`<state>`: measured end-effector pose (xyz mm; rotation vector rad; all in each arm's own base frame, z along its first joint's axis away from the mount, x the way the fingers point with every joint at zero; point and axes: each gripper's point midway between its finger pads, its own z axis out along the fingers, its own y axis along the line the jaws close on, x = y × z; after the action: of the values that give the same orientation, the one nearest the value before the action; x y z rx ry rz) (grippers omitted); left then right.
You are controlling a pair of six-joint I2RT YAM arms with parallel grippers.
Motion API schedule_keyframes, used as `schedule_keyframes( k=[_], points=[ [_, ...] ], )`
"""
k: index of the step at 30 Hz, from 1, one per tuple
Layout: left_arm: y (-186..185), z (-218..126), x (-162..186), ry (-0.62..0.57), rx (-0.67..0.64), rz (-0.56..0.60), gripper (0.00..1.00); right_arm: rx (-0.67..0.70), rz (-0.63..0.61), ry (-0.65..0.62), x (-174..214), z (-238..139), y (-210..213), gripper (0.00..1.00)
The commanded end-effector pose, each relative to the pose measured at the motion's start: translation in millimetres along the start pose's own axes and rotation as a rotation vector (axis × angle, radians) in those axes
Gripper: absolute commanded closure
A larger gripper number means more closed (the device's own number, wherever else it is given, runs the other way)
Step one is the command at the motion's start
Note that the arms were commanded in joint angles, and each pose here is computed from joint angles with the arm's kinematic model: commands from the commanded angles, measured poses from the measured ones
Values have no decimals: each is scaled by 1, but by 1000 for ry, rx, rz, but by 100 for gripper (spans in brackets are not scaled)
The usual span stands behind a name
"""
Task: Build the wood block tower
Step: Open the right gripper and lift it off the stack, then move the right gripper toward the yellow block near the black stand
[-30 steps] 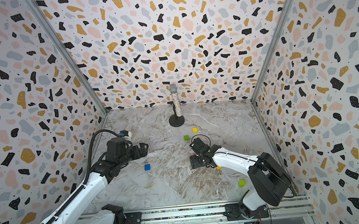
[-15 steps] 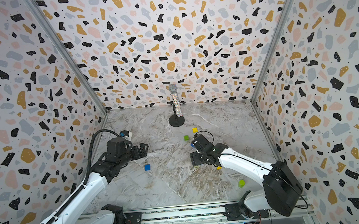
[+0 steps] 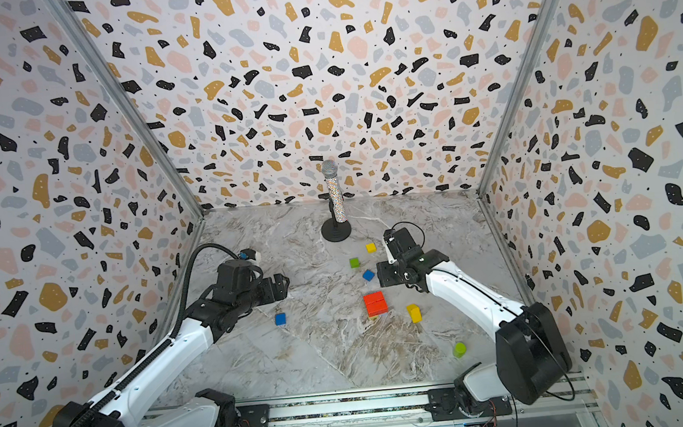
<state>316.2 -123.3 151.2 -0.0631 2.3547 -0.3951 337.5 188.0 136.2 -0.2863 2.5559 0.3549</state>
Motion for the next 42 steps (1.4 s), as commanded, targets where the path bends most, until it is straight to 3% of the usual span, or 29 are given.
schedule_keyframes(
  k=[1, 12, 16, 20, 31, 42],
  points=[
    [-10, 5, -22, -48, -3, -7, 0, -41, -23, -44, -34, 9, 11, 39],
    [-14, 16, -41, -17, -51, 53, 0, 1, -69, -32, -86, 75, 16, 38],
    [-13, 20, -43, -14, -61, 64, 0, 42, -86, -8, -91, 100, 9, 46],
    [-14, 27, -43, -8, -57, 60, 0, 61, -81, -4, -93, 117, 1, 46],
    [-16, 39, -42, 19, -61, 72, 0, 149, -90, 8, -105, 143, -23, 46],
    [-14, 46, -37, 41, -64, 80, 0, 136, -70, 25, -110, 155, -32, 45]
  ],
)
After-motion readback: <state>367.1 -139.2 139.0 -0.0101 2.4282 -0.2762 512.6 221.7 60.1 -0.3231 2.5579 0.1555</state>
